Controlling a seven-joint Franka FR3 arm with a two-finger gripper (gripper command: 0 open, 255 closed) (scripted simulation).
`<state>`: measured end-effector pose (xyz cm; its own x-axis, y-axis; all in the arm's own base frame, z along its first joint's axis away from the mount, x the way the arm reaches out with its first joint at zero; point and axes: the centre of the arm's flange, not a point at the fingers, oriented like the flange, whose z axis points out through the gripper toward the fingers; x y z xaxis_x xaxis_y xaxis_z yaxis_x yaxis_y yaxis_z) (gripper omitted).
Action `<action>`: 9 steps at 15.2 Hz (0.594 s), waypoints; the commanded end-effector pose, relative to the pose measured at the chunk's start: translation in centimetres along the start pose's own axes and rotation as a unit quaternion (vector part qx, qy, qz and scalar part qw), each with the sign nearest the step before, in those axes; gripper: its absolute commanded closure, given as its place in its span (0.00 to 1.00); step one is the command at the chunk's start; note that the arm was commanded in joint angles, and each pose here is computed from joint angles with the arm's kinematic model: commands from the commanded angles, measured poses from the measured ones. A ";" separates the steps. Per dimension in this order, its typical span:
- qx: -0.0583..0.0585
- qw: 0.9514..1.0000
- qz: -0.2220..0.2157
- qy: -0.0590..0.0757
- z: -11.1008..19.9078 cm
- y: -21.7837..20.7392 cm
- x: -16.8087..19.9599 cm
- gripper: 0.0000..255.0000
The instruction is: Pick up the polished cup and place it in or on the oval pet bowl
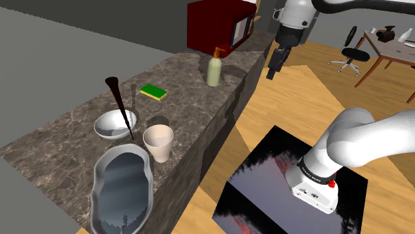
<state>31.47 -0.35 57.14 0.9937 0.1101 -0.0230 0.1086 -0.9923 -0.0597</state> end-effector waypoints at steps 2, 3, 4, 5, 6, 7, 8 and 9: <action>0.001 1.000 0.001 0.002 0.6 -0.9 0.6 0.00; 0.002 1.000 0.001 0.003 1.3 -1.9 1.2 0.00; 0.004 1.000 0.002 0.005 1.9 -2.8 1.8 0.00; 0.005 1.000 0.002 0.006 2.5 -3.8 2.3 0.00; 0.006 1.000 0.003 0.008 3.1 -4.7 2.9 0.00; 0.007 1.000 0.003 0.009 3.7 -5.6 3.5 0.00; 0.008 1.000 0.004 0.011 4.3 -6.6 4.1 0.00; 0.009 1.000 0.004 0.012 4.9 -7.5 4.7 0.00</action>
<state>34.79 6.88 53.17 0.9947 0.1029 -0.0028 0.1024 -0.9919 -0.0752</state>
